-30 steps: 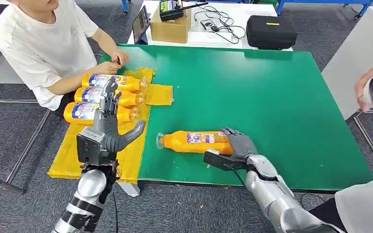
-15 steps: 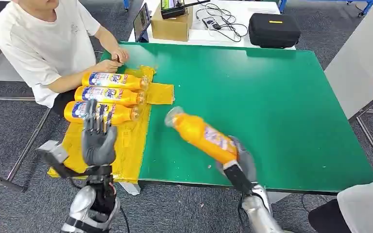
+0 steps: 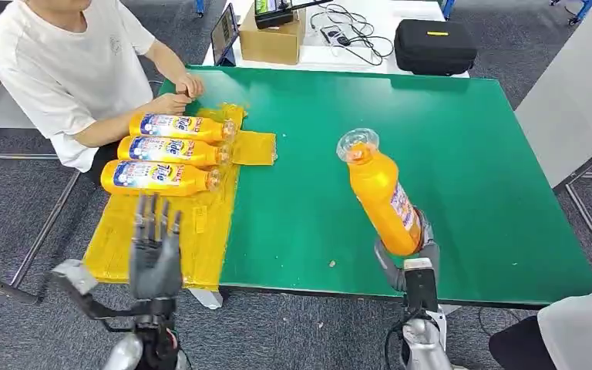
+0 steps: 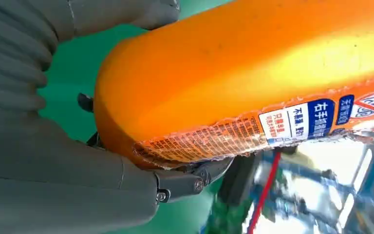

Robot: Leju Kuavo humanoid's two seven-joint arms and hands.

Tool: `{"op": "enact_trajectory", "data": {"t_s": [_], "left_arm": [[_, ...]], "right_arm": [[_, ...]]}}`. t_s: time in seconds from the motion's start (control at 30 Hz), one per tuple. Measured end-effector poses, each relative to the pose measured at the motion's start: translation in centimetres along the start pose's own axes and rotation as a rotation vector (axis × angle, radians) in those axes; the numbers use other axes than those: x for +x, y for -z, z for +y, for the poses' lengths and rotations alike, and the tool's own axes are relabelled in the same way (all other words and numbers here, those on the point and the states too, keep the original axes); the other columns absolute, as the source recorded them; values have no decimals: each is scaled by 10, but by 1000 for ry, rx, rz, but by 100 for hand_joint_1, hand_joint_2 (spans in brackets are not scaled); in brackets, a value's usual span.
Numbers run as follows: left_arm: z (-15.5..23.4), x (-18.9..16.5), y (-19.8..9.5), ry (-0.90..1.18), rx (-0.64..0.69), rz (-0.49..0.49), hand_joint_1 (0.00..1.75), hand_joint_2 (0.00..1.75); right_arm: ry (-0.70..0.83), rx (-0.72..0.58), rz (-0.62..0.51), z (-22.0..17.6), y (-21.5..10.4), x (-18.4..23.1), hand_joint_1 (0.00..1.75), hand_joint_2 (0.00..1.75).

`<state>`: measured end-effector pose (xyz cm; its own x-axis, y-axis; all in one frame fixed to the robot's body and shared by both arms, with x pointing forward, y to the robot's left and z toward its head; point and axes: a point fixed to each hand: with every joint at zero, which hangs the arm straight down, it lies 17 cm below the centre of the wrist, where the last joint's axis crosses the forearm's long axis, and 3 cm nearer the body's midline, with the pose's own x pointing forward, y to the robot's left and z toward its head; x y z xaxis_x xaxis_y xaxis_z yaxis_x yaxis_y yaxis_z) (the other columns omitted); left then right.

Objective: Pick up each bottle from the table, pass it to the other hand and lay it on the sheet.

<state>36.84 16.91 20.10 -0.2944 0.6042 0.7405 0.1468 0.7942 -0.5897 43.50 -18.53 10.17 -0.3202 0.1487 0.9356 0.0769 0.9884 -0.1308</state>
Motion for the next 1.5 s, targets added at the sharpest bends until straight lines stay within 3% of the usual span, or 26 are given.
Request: {"op": "enact_trajectory", "data": {"t_s": [0.2, 0.37, 0.6, 1.0, 1.2, 1.5], "left_arm": [[-34, -62, -26, -1, -118, 137, 0, 175], [-53, -76, -29, -29, -175, 178, 0, 175], [-57, -84, -33, -24, -194, 202, 0, 175], [-79, -70, -27, -23, -250, 152, 0, 175], [-94, -65, -30, 112, -293, 75, 0, 175], [-105, -66, -30, 140, -319, 65, 0, 175]], "right_arm": [[15, 192, -17, 61, -11, 16, 175, 175], [32, 327, -43, 106, -32, 29, 175, 175], [37, 365, -53, 119, -38, 33, 175, 175], [-116, 592, -24, 179, -81, 20, 175, 175], [-176, 645, 17, 188, -78, 7, 175, 175], [-265, 690, -22, 196, -72, 7, 175, 175]]}}
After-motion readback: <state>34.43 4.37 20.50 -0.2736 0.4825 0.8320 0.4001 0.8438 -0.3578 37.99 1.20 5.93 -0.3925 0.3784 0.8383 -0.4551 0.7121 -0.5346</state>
